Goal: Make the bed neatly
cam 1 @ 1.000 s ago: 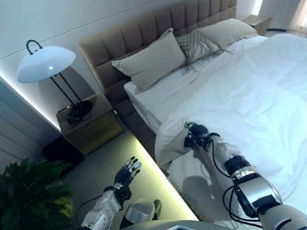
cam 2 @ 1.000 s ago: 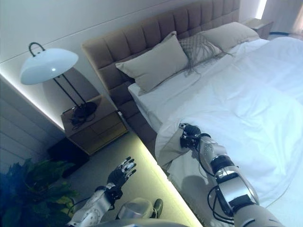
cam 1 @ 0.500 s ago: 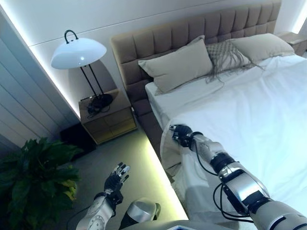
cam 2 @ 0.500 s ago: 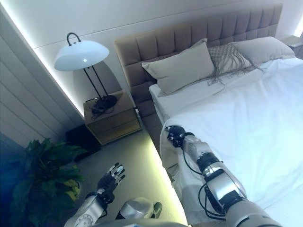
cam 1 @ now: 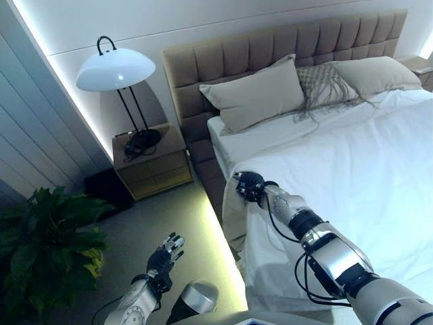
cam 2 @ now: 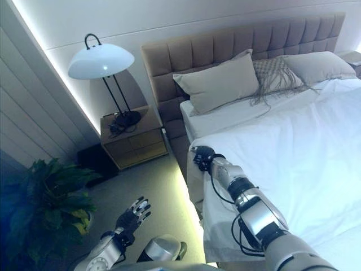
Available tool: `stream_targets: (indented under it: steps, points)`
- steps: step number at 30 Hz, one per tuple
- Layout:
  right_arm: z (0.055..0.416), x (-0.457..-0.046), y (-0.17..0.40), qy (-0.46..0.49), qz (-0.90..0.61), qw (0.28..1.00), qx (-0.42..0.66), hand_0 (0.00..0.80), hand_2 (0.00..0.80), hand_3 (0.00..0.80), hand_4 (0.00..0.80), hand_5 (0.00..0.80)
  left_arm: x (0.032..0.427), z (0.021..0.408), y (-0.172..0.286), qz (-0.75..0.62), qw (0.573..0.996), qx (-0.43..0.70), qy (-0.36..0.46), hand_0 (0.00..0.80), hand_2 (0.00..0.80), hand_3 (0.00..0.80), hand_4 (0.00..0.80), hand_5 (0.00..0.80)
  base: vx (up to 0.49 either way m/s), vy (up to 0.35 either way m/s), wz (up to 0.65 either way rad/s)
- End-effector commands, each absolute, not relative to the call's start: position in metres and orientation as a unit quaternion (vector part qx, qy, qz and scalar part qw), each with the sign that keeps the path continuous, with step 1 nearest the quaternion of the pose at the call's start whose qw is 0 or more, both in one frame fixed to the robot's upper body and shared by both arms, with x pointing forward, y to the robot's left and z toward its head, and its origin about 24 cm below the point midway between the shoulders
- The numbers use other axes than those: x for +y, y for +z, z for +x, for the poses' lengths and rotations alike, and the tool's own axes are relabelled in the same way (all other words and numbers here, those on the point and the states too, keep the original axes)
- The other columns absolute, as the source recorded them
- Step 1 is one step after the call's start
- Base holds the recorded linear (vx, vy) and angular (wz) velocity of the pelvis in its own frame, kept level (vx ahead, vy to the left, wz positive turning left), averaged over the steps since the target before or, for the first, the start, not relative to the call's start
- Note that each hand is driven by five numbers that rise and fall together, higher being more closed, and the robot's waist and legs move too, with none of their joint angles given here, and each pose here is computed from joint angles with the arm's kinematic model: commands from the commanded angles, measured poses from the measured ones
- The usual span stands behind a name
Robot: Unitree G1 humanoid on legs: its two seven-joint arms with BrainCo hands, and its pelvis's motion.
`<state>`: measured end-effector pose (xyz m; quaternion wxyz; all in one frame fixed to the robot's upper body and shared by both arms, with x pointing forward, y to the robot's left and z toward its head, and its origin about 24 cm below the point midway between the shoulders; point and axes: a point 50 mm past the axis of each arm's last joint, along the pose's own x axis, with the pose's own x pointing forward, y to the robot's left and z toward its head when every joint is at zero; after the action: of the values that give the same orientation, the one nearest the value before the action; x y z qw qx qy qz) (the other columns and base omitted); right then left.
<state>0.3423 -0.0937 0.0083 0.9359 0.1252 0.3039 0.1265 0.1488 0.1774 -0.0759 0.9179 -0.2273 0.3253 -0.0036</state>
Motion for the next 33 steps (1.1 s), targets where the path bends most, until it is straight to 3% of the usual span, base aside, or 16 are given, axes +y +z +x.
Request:
stream_targets:
  steps: [1, 15, 16, 17, 28, 33]
  points:
    - [0.367, -0.015, 0.11, 0.292, 0.201, 0.923, 0.153, 0.0, 0.0, 0.0, 0.0, 0.0, 0.179, 0.171, -0.042, -0.202, 0.944, 0.256, -0.047, 0.0, 0.0, 0.0, 0.0, 0.0, -0.046, -0.029, -0.18]
    - [0.347, 0.003, 0.091, 0.379, 0.132, 0.887, 0.228, 0.0, 0.0, 0.0, 0.0, 0.0, 0.183, 0.171, -0.04, -0.2, 0.945, 0.256, -0.048, 0.0, 0.0, 0.0, 0.0, 0.0, -0.029, -0.029, -0.07]
    - [0.323, 0.029, 0.095, 0.477, 0.137, 0.838, 0.225, 0.0, 0.0, 0.0, 0.0, 0.0, 0.184, 0.171, -0.04, -0.19, 0.948, 0.25, -0.056, 0.0, 0.0, 0.0, 0.0, 0.0, -0.098, -0.199, -0.17]
    - [0.319, 0.036, 0.1, 0.489, 0.148, 0.832, 0.219, 0.0, 0.0, 0.0, 0.0, 0.0, 0.184, 0.172, -0.039, -0.189, 0.948, 0.248, -0.057, 0.0, 0.0, 0.0, 0.0, 0.0, -0.115, -0.225, -0.29]
    - [0.322, 0.024, 0.124, 0.467, 0.282, 0.815, 0.198, 0.0, 0.0, 0.0, 0.0, 0.0, 0.185, 0.173, -0.038, -0.184, 0.949, 0.248, -0.069, 0.0, 0.0, 0.0, 0.0, 0.0, -0.023, -0.052, -0.12]
    - [0.313, 0.015, 0.12, 0.479, 0.249, 0.815, 0.209, 0.0, 0.0, 0.0, 0.0, 0.0, 0.191, 0.172, -0.036, -0.184, 0.949, 0.245, -0.078, 0.0, 0.0, 0.0, 0.0, 0.0, -0.008, -0.046, 0.01]
